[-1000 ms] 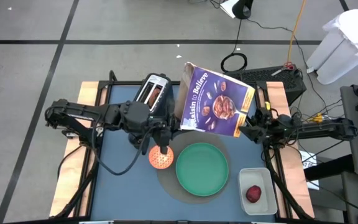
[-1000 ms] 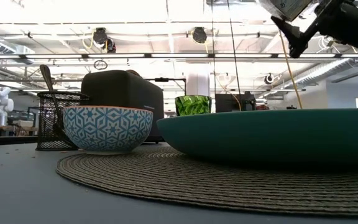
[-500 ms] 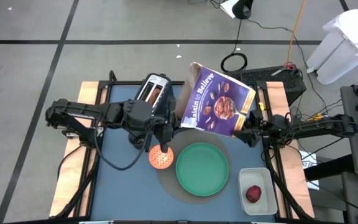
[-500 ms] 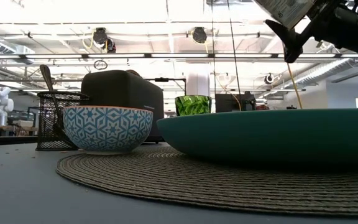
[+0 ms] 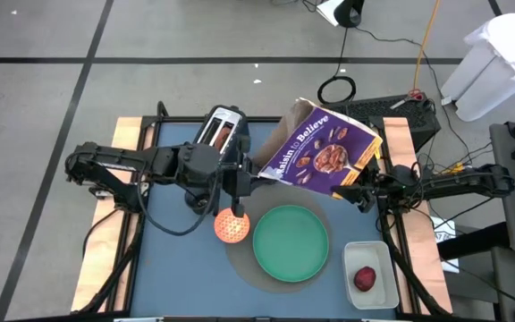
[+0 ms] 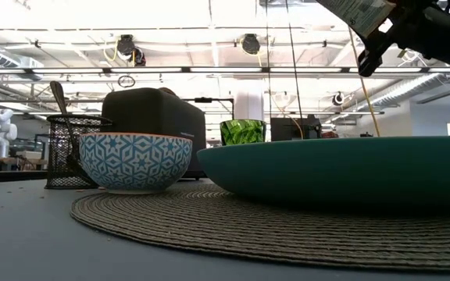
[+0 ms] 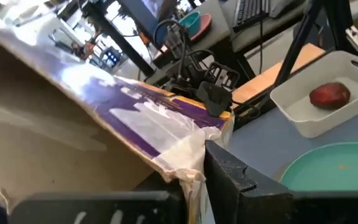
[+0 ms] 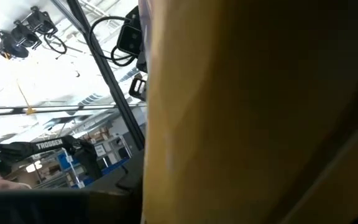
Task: Arrange a breakfast setting
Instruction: Pour the cereal into the orange bowl
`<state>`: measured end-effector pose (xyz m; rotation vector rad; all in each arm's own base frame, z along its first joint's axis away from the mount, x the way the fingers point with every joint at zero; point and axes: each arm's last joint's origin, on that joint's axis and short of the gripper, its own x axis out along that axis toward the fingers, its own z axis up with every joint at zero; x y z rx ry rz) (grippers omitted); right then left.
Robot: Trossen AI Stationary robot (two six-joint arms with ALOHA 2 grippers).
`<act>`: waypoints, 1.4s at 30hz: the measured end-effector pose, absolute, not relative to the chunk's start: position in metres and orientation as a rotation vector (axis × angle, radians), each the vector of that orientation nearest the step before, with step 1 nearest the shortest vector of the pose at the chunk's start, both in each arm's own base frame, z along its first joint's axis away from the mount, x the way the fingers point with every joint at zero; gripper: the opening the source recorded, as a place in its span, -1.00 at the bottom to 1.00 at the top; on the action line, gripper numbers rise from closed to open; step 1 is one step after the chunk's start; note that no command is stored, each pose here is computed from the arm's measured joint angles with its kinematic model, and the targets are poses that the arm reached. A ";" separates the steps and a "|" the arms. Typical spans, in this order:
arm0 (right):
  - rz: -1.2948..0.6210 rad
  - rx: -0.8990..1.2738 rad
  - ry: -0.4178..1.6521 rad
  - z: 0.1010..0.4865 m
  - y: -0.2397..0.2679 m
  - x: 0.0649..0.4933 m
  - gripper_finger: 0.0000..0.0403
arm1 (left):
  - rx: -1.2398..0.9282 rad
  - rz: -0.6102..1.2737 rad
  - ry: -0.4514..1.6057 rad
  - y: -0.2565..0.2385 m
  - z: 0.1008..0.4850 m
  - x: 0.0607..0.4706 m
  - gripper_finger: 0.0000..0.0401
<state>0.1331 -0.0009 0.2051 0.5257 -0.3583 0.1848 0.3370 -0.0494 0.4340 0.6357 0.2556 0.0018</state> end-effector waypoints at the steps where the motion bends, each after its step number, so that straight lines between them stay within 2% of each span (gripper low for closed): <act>1: 0.185 0.526 -0.358 0.205 -0.001 0.133 -0.07 | 0.624 0.003 0.257 -0.049 0.434 0.337 -0.77; 7: 0.184 0.526 -0.358 0.205 -0.001 0.133 -0.05 | 0.567 0.020 0.256 -0.049 0.434 0.337 -0.77; 13: 0.169 0.533 -0.363 0.205 -0.002 0.133 -0.09 | 0.493 0.162 0.276 -0.045 0.435 0.337 -0.77; 25: 0.177 0.529 -0.362 0.205 -0.001 0.133 -0.09 | 0.545 0.114 0.256 -0.049 0.436 0.337 -0.77; 34: 0.181 0.529 -0.361 0.205 -0.001 0.133 -0.10 | 0.484 0.117 0.249 -0.048 0.436 0.337 -0.76; 37: 0.180 0.529 -0.360 0.205 -0.001 0.133 -0.09 | 0.431 0.125 0.243 -0.048 0.436 0.338 -0.64; 42: 0.179 0.525 -0.361 0.205 -0.001 0.133 -0.10 | 0.383 0.131 0.239 -0.048 0.436 0.338 -0.25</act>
